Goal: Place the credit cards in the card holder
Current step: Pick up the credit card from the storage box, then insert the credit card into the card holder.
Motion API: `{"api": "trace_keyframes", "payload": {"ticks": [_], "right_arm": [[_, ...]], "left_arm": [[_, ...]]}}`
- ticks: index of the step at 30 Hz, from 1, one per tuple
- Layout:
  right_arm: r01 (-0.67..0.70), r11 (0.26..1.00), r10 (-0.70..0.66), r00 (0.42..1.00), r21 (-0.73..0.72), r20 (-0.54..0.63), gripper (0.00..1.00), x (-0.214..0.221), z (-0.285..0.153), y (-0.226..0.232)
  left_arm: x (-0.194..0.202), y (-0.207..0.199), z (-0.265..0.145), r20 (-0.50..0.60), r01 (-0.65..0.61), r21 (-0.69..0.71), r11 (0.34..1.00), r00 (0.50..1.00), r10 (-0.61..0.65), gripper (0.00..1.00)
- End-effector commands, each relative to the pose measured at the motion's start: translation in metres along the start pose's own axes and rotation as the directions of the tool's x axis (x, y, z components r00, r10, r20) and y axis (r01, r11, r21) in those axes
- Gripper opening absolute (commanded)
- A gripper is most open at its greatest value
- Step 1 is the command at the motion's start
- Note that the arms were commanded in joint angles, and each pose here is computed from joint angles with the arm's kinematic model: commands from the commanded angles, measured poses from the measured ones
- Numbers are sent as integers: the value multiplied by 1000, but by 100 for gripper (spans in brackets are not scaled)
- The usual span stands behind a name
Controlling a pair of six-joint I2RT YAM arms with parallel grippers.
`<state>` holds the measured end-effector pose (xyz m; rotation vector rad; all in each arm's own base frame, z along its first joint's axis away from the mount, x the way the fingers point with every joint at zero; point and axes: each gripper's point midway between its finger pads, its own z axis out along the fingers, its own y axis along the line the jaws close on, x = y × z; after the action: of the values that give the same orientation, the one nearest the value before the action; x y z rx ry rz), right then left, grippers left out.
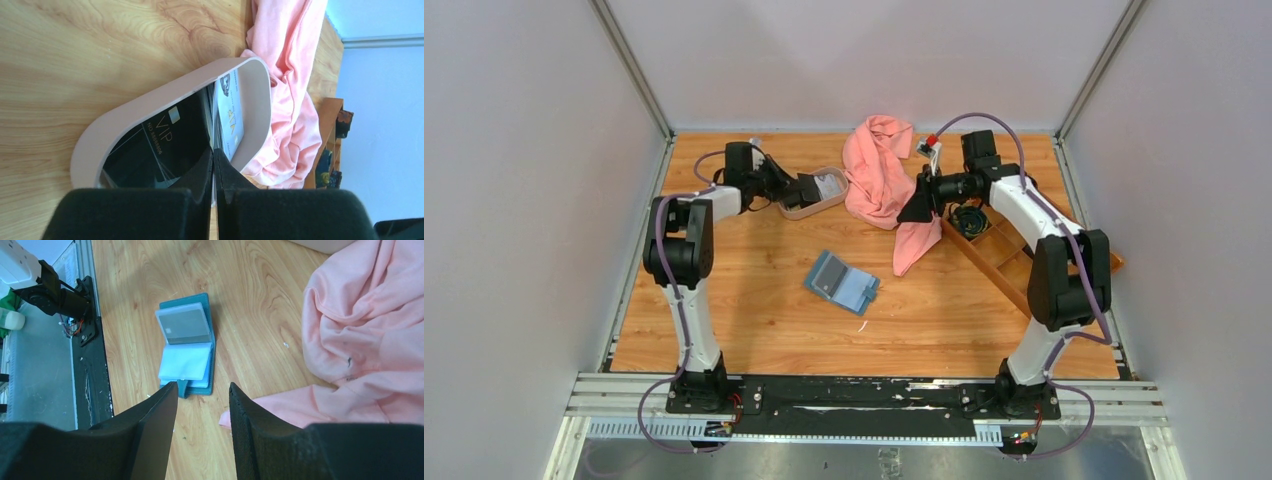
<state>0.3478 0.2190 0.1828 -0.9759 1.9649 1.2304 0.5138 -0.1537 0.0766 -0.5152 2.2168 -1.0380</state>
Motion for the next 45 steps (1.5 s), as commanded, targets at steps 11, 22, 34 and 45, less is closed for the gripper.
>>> {"api": "trace_keyframes", "payload": {"ticks": [11,22,34,45], "right_arm": [[73,990,-71,997,-118,21,47,-33,26,20],[74,980,-64,996,-187,61,49,-78,42,46],[16,966,18,991,-256,130,72,-61,3,114],[24,969,31,975,-246,218,87,-53,-8,130]], "left_arm": [[-16,-28,-42,42,-177,162,971,984,172,0],[3,-107,-115,115,-363,371,855,931,345,0],[107,-203,-203,199,-467,558,687,878,435,0],[159,-228,-222,186,-342,713,611,934,306,0]]}}
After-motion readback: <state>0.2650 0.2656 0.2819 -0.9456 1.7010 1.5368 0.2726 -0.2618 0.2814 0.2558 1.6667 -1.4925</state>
